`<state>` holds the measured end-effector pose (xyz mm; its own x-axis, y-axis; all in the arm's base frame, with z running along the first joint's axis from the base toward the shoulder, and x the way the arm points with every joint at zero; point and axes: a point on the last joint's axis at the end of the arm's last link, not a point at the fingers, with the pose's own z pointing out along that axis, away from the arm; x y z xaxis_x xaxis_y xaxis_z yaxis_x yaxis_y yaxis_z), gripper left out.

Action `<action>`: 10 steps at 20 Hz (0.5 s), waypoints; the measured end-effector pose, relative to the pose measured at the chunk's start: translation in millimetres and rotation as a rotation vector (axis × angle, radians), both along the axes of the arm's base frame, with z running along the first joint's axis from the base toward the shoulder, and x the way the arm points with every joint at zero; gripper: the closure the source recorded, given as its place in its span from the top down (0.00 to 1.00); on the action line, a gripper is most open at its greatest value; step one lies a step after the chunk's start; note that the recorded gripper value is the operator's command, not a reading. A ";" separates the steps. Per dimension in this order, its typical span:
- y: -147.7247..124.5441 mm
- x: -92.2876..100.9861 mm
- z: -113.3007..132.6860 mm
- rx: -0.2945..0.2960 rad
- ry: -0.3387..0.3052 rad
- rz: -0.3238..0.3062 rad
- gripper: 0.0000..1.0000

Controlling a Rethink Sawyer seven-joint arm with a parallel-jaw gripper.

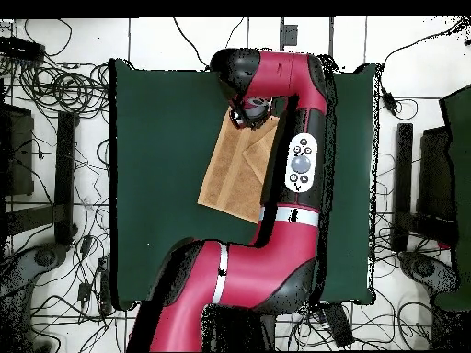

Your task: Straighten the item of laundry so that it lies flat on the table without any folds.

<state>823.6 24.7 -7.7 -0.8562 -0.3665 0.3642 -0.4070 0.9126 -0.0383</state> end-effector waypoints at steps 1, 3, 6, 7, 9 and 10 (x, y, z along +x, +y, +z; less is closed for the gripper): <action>0.4 0.4 -1.0 0.000 -0.003 0.000 0.00; 1.3 1.3 -2.9 -0.001 -0.008 0.001 0.00; -1.9 3.9 -2.6 -0.017 -0.022 0.004 0.00; -3.0 4.7 -2.5 -0.022 -0.027 0.006 0.00; -5.3 8.3 -2.4 -0.034 -0.051 0.012 0.00; -6.5 10.1 -2.3 -0.039 -0.064 0.016 0.00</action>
